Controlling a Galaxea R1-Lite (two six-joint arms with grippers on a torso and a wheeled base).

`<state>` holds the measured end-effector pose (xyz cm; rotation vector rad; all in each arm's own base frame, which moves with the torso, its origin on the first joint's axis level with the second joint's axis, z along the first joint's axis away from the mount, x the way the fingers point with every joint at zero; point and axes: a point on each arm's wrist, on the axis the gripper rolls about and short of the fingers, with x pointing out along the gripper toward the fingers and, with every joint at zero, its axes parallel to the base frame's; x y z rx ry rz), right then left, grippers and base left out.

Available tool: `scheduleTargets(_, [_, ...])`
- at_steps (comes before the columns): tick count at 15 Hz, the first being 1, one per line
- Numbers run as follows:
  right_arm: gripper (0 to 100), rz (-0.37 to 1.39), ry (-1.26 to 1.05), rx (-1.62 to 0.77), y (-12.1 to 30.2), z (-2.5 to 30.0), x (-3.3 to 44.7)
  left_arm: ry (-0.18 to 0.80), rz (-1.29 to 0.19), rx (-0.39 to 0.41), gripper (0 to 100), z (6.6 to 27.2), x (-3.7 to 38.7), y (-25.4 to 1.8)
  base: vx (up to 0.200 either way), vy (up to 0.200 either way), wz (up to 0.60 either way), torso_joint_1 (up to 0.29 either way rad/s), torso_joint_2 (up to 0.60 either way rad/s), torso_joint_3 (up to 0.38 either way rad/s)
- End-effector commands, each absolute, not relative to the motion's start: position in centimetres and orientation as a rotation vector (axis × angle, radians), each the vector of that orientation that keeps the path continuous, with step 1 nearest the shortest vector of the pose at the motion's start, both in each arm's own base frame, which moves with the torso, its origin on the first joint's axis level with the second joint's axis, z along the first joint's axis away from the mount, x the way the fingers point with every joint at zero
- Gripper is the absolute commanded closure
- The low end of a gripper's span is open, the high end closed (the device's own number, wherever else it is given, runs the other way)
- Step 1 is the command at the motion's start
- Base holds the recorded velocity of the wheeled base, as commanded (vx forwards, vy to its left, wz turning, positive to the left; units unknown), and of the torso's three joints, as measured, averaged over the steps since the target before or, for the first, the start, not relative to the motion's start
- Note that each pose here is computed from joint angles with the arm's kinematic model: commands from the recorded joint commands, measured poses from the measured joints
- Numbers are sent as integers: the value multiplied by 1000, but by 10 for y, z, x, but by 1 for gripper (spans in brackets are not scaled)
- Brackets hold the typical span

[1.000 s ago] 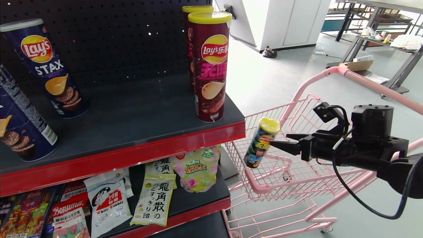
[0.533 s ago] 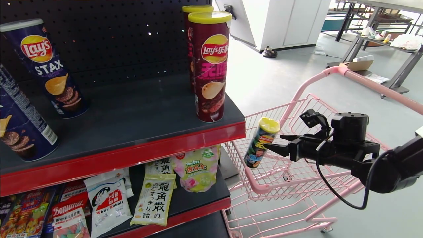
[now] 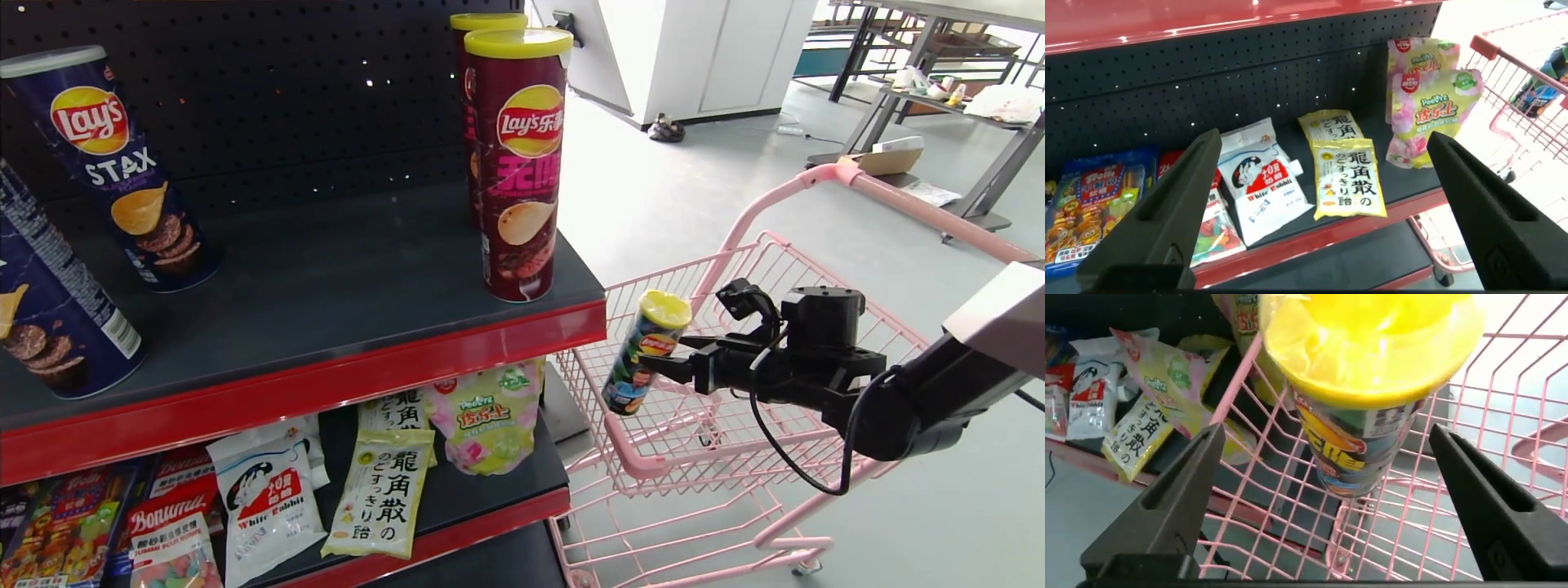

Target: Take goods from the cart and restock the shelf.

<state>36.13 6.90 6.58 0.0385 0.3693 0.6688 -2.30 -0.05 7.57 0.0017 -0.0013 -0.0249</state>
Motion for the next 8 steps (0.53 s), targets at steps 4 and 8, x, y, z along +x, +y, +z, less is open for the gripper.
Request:
scheduleTargets(4, [0, 642, 352, 28, 62, 46, 385, 0, -25, 11, 0, 76, -23, 0, 0, 0, 0, 0, 0, 0])
scheduleTargets(8, [0, 662, 321, 26, 70, 51, 393, 0, -25, 9, 0, 76, -23, 0, 0, 0, 0, 0, 0, 0])
